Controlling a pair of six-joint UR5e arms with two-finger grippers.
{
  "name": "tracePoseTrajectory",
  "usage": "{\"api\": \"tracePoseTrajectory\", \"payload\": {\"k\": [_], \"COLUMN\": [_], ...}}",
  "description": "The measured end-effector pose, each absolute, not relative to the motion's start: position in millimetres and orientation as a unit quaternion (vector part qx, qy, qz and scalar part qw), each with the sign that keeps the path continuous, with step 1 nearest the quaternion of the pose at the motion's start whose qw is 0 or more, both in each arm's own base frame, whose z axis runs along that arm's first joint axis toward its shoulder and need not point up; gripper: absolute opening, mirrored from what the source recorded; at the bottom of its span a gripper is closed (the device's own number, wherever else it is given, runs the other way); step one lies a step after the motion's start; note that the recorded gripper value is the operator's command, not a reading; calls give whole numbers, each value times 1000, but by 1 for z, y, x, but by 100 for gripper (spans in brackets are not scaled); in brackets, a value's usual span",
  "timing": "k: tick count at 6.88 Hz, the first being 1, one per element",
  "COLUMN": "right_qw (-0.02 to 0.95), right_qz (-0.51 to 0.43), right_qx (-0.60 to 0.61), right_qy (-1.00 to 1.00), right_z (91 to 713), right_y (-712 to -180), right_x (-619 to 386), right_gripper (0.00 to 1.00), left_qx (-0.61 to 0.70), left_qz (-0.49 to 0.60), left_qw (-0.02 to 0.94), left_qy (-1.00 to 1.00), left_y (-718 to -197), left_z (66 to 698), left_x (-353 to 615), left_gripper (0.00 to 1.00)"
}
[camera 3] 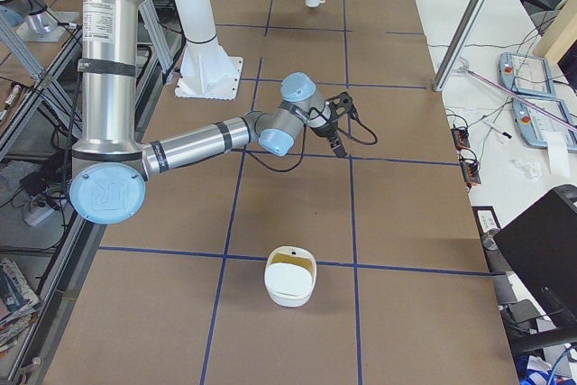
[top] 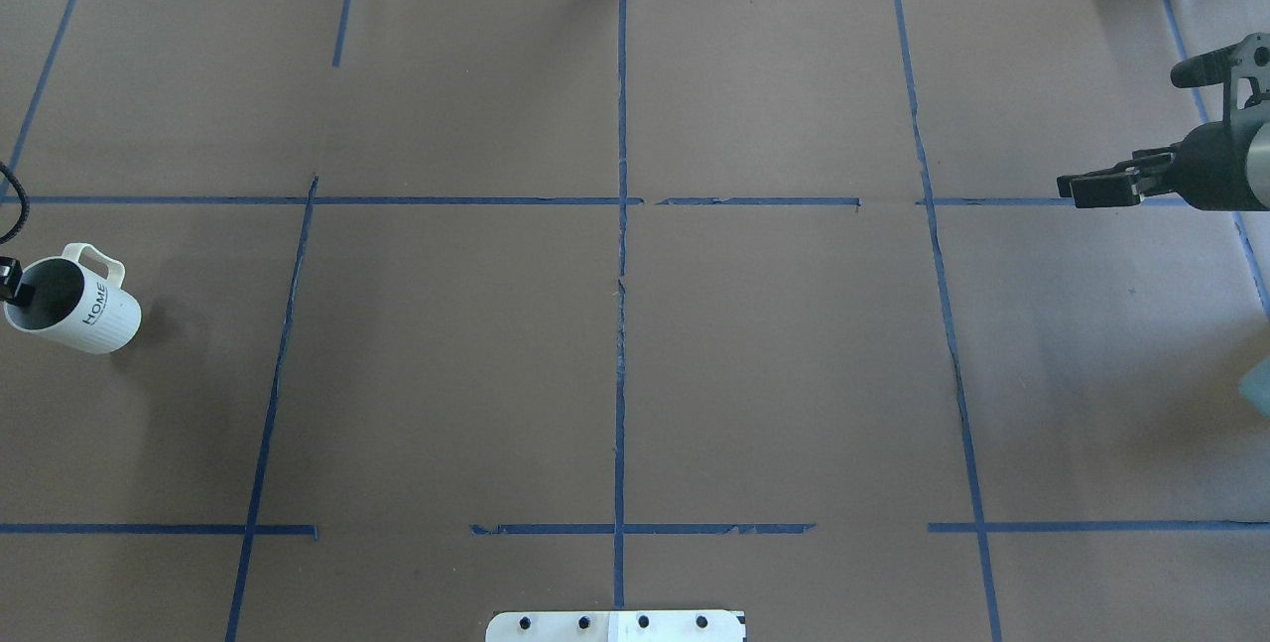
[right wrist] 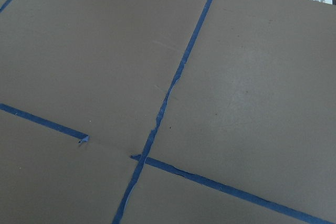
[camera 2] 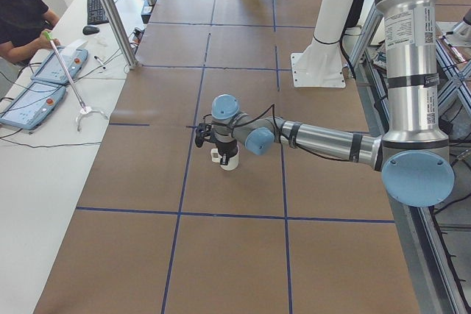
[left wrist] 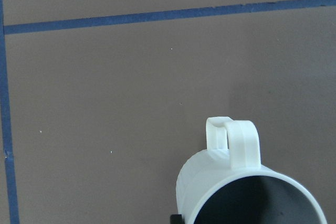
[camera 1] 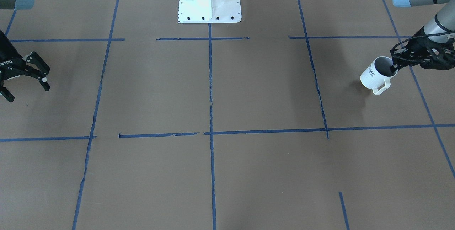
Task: Left arm hands cup to right arm to dump lemon
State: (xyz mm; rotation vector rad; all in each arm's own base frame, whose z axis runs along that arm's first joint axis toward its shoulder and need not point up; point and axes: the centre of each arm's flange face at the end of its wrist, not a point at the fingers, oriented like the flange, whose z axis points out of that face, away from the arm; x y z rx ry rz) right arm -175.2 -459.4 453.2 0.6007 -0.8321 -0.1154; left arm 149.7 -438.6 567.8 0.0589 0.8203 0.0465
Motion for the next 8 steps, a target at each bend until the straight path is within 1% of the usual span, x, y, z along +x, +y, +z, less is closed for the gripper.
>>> {"api": "tracePoseTrajectory", "payload": {"k": [2,6,7,8], "right_qw": [868,865,864,863], "right_qz": [-55,-53,-53,-53], "right_qx": [285,280,281,282], "right_qy": [-402,-413,-414,-415], "right_z": [452,450,450,449], "right_y": [-461,-461,-461,-461], "right_x": [-170,-159,-158,-157], "right_gripper": [100,100,100,100], "left_qx": [14,24,27,31], "left_qz": [0,9,17,26], "left_qw": [917,915,915,915], "left_qy": [399,403,402,402], "left_y": [-443,-449,-450,-450], "left_z": [576,575,576,576], "left_x": [152,158,159,160], "left_gripper": [0,3,19,56]}}
